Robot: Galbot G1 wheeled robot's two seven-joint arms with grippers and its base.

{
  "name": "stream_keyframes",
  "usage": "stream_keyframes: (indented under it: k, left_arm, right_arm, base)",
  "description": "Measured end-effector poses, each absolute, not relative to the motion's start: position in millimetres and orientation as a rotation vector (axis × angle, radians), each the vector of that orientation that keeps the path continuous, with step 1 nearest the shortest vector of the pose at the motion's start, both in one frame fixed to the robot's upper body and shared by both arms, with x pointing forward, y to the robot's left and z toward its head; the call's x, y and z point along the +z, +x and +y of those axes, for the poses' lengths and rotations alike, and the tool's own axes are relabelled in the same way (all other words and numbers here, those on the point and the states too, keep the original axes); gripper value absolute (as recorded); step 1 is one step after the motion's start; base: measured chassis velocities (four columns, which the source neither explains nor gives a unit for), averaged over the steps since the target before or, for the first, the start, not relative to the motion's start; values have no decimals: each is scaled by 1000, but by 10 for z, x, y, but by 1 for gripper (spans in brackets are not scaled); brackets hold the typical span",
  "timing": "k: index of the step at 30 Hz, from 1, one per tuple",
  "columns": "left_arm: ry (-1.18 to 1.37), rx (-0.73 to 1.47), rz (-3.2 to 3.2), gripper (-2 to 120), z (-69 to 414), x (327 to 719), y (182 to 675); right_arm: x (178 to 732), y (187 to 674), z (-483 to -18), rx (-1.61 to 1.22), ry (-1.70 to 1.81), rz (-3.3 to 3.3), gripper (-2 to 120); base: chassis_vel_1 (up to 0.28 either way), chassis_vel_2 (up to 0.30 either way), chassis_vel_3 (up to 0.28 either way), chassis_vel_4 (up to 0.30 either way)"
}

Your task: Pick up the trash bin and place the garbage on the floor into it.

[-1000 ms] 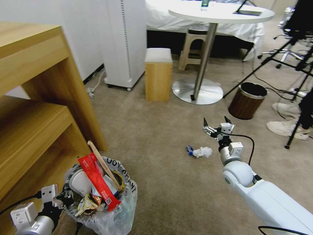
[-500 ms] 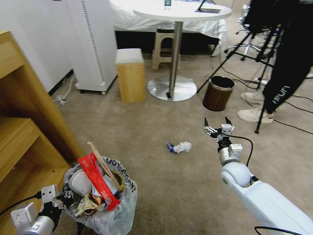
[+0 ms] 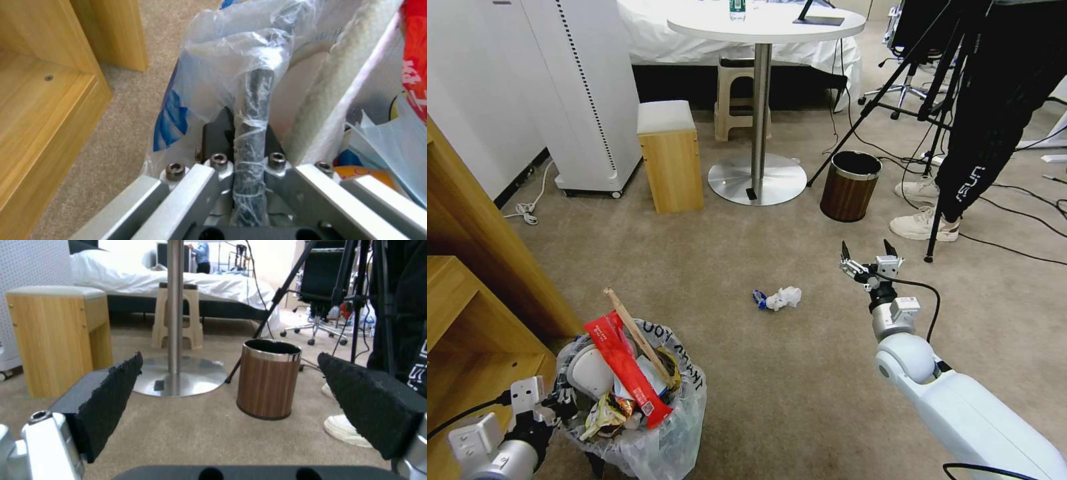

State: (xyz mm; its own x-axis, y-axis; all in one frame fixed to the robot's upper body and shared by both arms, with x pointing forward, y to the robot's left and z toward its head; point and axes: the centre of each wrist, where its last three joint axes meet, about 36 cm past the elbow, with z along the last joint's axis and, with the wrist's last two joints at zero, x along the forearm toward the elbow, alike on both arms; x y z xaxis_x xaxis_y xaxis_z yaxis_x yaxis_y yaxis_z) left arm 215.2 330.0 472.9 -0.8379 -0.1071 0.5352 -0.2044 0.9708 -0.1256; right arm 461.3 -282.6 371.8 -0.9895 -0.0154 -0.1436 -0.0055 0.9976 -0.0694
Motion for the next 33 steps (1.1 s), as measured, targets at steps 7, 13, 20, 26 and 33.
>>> stream_keyframes:
  k: [7, 13, 20, 26, 33]
  left_arm:
    - [217, 237, -2573, 0, 3293, 4756, 2141]
    - [218, 237, -2578, 0, 3288, 4777, 2132]
    - [223, 236, -2584, 0, 3295, 4791, 2130]
    - [223, 236, -2586, 0, 3296, 4791, 2129]
    - [225, 238, -2589, 0, 3301, 4782, 2136]
  right_arm:
    - [3766, 4613, -2844, -94, -17, 2984, 100]
    - [3746, 4575, -2853, -91, -21, 2989, 100]
    - [3741, 4560, -2839, -91, -33, 2990, 100]
    - [3738, 4559, -2836, -92, -35, 2989, 100]
    - [3719, 4559, -2835, -94, -33, 2989, 100]
  base:
    - [0, 0, 0, 0]
    - [0, 0, 0, 0]
    - [-13, 8, 7, -4]
    - [-116, 97, 101, -94]
    - [-173, 154, 160, -156]
